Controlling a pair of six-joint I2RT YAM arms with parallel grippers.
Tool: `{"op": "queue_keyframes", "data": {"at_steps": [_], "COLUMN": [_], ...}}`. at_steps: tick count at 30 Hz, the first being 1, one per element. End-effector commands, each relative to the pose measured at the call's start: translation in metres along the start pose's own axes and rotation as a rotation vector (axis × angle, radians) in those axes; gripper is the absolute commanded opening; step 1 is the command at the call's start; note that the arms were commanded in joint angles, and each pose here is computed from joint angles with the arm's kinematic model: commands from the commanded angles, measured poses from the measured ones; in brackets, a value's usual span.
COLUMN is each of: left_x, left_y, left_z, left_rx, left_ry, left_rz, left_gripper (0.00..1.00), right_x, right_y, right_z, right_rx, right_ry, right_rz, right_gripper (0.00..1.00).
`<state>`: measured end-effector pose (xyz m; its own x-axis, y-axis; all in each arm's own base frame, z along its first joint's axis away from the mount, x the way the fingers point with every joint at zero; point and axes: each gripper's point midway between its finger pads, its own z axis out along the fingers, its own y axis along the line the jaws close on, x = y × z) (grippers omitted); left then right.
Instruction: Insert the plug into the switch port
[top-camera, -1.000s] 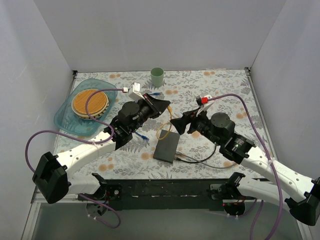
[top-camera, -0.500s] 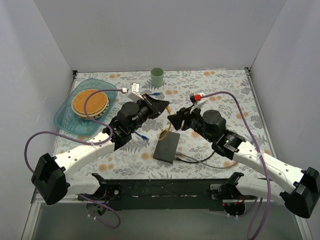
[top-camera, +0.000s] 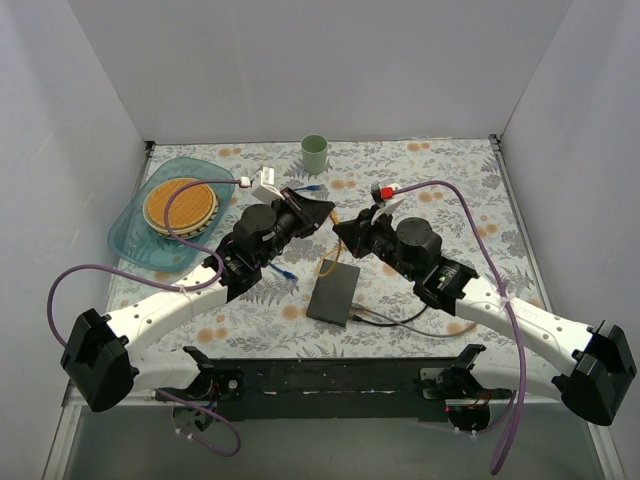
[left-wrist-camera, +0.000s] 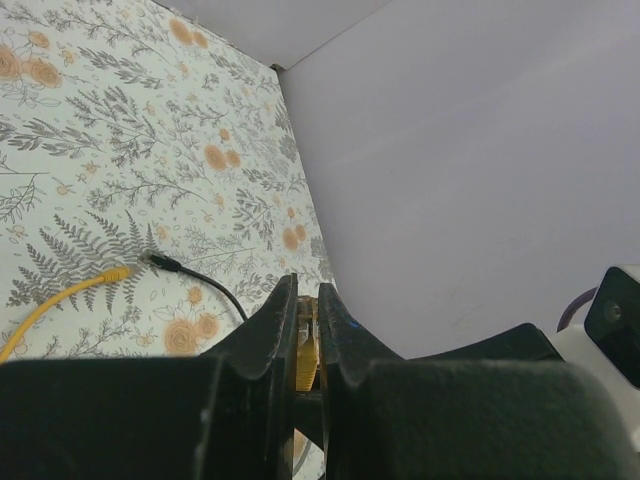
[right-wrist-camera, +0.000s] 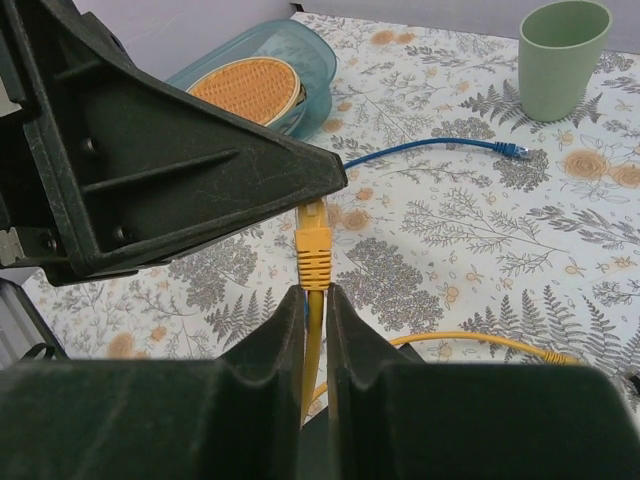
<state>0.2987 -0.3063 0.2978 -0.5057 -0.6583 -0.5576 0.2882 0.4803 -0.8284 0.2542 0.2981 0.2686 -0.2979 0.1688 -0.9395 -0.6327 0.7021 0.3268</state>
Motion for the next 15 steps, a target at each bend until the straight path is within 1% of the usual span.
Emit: {"op": "queue_keyframes", "data": {"at_steps": [1,2,3,4,5,6,7,8,12,15], "left_x": [-0.010,-0.009,-0.009,-0.008,-0.010,-0.010,-0.013,-0.017,-0.032,-0.036], "left_y": [-0.020,-0.021,-0.022,-0.022,-0.025,-0.019,-0.018,-0.019,-0.018,-0.016], "left_z": [-0.011,-0.011,-0.011,-0.010,-0.010,-0.009,-0.010,-0.010,-0.020,-0.024], "left_rx": [0.058,0.061,0.064,0.065,0.067,0.031,0.016,0.007,-0.016,-0.032], "left_ry": [-0.016,-0.011,-0.007,-0.001,-0.005,-0.002,-0.011,-0.021,-0.075,-0.086], "left_rz": [-0.008,-0.003,0.003,0.014,0.023,0.035,0.041,0.044,0.070,0.085], "left_gripper": [0.00,0.00,0.00,0.13,0.49,0.72,0.88,0.98,0.98,0.98], "right_x": [-0.023,-0.022,-0.024,-0.022,-0.023,-0.025,-0.023,-0.024,-0.020,-0.017], "right_y": [0.001,0.001,0.002,0.002,0.002,0.002,0.001,0.002,0.002,0.000], "right_z": [0.001,0.001,0.000,-0.001,-0.003,-0.005,-0.006,-0.006,-0.010,-0.013], "right_rx": [-0.002,-0.005,-0.008,-0.011,-0.016,-0.016,-0.014,-0.018,-0.025,-0.021], "right_ry": [-0.089,-0.088,-0.093,-0.093,-0.097,-0.103,-0.099,-0.097,-0.077,-0.070], "right_rz": [0.007,0.005,0.000,-0.002,-0.005,-0.010,-0.015,-0.020,-0.039,-0.049], "right_gripper": [0.04,0.01,0.01,0.01,0.01,0.01,0.01,0.01,0.01,0.01]}}
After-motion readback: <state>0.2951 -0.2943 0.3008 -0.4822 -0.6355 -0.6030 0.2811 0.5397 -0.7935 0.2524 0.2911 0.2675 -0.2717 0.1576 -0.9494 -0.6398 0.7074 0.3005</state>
